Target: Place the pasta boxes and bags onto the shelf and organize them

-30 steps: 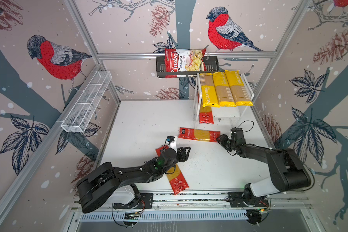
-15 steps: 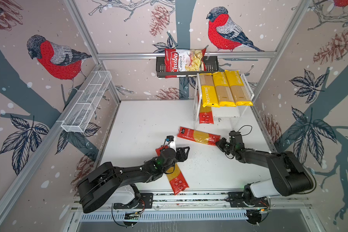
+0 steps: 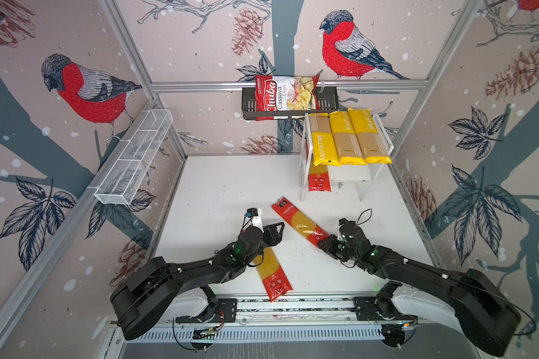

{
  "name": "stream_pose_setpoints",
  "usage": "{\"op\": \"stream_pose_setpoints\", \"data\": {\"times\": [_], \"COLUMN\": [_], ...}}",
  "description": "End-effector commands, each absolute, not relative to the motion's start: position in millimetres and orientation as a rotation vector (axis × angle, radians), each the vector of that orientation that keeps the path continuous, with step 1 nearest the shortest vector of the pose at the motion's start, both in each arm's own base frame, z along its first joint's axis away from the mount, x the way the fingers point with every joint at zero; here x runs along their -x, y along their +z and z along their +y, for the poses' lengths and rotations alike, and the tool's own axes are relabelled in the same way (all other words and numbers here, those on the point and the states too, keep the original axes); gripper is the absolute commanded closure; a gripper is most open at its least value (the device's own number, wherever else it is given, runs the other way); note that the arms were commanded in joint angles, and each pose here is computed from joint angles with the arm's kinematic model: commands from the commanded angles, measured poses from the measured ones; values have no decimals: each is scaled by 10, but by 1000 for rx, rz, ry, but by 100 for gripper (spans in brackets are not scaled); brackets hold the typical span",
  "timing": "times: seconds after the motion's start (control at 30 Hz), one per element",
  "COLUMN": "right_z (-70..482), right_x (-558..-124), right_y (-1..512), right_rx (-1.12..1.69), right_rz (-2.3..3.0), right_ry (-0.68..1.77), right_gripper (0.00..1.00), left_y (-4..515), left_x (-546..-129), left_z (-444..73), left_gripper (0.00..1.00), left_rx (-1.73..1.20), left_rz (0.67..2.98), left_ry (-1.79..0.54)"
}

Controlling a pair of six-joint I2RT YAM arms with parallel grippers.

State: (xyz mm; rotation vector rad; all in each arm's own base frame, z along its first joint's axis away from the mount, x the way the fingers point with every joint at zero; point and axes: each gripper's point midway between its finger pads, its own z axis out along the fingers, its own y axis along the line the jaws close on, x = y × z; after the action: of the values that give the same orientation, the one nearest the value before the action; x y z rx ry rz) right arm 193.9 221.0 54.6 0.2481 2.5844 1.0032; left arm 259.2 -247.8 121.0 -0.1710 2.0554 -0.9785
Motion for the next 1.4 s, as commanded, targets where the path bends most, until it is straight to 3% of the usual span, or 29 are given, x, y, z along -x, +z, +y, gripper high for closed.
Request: {"op": "stream_pose_setpoints", "data": {"times": [0.0, 0.17, 0.43, 0.7, 0.97, 1.17, 1.37], "right_z": [2257, 2049, 2185, 2382, 2607, 2513, 2275], "right_x": [-1974, -2328, -2618, -2124, -1641, -1980, -2372], "right_y": [696, 877, 725, 280, 331, 823, 830], "right_rx": [-63, -22, 4, 88, 220, 147, 1], "right_rz": [2569, 2498, 2488, 2632, 2683, 2549, 2475], "right_ry": [930, 735, 656, 680, 757, 881, 978], "right_gripper": [73, 65, 66, 71, 72, 71, 68], "left_y": [1168, 1129, 1058, 1051, 1030, 1033, 904], "left_x": [-2594, -2577, -2520, -2526, -2560, -2600, -2607], "left_z": [-2453, -2590, -2806, -2754, -2735, -2664, -2865], "left_gripper": [39, 39, 39, 39, 39, 38, 35], "left_rx": [182, 164, 120, 137, 141, 138, 69], "left_rz": [2069, 2098, 2133, 2130, 2135, 2151, 2244], "left_ry": [-966, -1030, -1074, -1049, -1034, -991, -1018]}}
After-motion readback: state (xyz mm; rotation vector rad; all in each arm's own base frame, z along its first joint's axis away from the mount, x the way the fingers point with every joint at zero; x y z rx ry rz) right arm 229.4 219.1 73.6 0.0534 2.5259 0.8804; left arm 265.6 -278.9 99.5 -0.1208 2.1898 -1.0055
